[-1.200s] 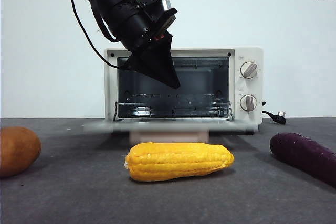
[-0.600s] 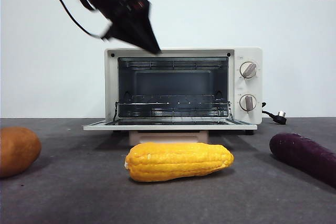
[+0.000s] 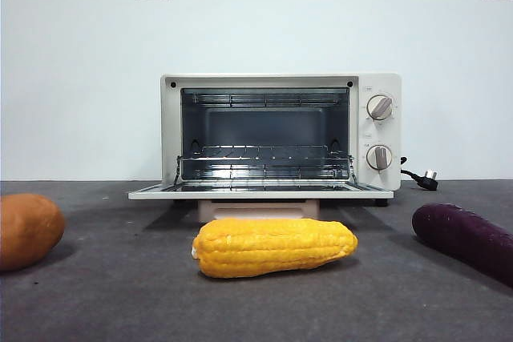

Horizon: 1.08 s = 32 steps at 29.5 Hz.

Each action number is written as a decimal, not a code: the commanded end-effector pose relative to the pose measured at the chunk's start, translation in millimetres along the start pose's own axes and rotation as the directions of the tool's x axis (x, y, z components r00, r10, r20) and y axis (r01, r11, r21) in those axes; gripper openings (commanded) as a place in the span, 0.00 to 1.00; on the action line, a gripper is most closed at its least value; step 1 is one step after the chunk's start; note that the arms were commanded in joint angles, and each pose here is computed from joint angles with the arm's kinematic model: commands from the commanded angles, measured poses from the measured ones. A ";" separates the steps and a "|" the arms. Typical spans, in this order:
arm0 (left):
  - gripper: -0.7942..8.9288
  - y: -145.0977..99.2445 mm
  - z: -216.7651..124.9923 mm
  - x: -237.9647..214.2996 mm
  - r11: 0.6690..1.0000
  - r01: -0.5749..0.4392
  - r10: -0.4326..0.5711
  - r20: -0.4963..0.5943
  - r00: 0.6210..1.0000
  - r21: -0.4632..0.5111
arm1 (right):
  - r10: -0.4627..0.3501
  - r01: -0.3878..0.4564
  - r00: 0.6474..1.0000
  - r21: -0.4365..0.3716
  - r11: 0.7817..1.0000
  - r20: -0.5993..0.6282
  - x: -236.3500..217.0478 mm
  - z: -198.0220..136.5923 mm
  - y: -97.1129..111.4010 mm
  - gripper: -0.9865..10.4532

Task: Take the eggplant from the table,put the eggplant in the oven

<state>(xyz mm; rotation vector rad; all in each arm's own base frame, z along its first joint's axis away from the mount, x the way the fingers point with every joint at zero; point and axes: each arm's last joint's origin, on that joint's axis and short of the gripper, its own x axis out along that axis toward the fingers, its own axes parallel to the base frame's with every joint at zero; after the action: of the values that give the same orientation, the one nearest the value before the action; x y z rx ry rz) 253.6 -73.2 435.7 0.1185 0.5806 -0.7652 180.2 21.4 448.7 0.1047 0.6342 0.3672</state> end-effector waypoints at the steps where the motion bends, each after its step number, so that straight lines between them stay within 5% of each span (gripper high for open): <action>1: 0.08 -8.8 -5.9 -15.1 1.000 0.004 -0.004 -0.009 1.000 0.006 | -0.003 0.003 1.000 -0.028 1.000 -0.007 0.3 0.0 2.5 0.63; 18: 0.08 -40.5 -98.9 -48.2 0.998 -0.060 0.060 -0.017 0.998 -0.027 | -0.039 0.020 0.971 -0.083 0.996 -0.237 38.1 -13.3 12.4 0.63; 32: 0.08 -52.8 -129.2 -55.4 0.998 -0.055 0.055 -0.004 0.998 -0.040 | -0.033 0.036 0.788 -0.008 0.999 -0.615 168.2 -128.3 -15.7 0.63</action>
<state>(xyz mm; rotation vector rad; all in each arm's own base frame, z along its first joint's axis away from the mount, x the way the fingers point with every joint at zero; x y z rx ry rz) 126.5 -37.5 363.9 0.1080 0.5985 -0.6975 233.5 65.4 253.0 -0.0376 1.2739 0.3690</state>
